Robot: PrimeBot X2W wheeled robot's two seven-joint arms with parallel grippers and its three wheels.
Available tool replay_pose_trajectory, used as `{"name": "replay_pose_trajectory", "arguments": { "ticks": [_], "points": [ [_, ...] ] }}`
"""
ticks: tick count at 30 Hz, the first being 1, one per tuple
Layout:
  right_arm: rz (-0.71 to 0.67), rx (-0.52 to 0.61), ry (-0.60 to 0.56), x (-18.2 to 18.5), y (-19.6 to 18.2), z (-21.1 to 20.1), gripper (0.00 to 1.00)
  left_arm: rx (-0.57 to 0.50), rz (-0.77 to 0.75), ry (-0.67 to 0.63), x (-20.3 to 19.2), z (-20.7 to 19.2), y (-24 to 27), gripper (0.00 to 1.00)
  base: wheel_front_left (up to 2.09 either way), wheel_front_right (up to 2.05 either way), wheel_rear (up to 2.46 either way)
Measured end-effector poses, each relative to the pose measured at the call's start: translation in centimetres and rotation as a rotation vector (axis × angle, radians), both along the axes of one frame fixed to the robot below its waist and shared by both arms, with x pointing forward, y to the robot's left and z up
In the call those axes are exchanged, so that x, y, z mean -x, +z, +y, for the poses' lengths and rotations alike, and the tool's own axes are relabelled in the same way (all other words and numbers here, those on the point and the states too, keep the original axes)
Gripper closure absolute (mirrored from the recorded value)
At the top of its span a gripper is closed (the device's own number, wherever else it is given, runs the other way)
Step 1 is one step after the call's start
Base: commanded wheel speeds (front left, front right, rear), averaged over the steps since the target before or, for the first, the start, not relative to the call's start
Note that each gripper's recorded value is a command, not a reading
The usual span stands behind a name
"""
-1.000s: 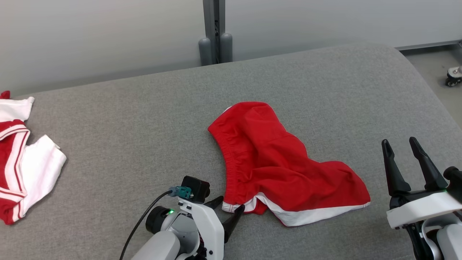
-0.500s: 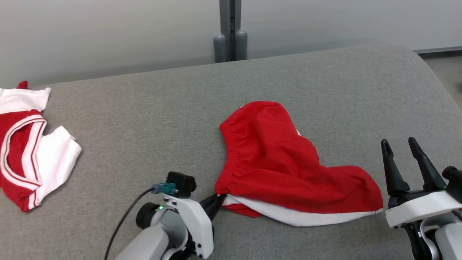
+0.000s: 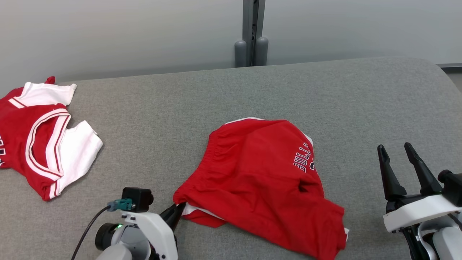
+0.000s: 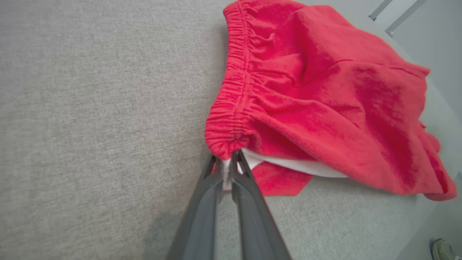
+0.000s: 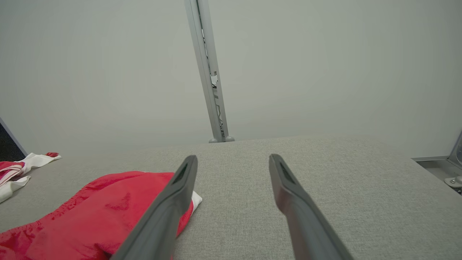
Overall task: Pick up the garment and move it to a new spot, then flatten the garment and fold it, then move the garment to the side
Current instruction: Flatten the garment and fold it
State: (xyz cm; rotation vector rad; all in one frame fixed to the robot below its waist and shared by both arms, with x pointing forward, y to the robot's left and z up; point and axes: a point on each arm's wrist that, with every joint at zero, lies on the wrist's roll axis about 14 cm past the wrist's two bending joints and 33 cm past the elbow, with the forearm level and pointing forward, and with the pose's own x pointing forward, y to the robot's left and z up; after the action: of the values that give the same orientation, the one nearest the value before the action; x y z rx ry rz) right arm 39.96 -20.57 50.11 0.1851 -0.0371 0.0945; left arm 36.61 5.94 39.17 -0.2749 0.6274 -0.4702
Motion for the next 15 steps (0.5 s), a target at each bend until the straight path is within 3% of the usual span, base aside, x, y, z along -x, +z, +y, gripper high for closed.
{"name": "replay_pose_trajectory", "arguments": {
  "ticks": [9,10,11,15],
  "points": [
    [0.005,-0.001,0.01,-0.1,-0.1,0.3,0.0,-0.028,0.013,0.08,1.0,3.0,-0.2,1.0,0.0,0.0,0.0],
    [0.004,-0.001,0.011,-0.1,-0.1,0.3,0.0,-0.03,0.015,0.083,1.2,3.2,-0.2,0.86,0.0,0.0,0.0],
    [0.004,-0.001,0.014,-0.1,-0.1,0.4,0.0,-0.034,0.018,0.086,1.3,3.3,-0.2,0.0,0.0,0.0,0.0],
    [0.002,-0.002,0.022,0.1,0.0,0.7,0.0,-0.029,0.001,0.107,1.6,3.6,0.4,0.0,0.0,0.0,0.0]
  ]
}}
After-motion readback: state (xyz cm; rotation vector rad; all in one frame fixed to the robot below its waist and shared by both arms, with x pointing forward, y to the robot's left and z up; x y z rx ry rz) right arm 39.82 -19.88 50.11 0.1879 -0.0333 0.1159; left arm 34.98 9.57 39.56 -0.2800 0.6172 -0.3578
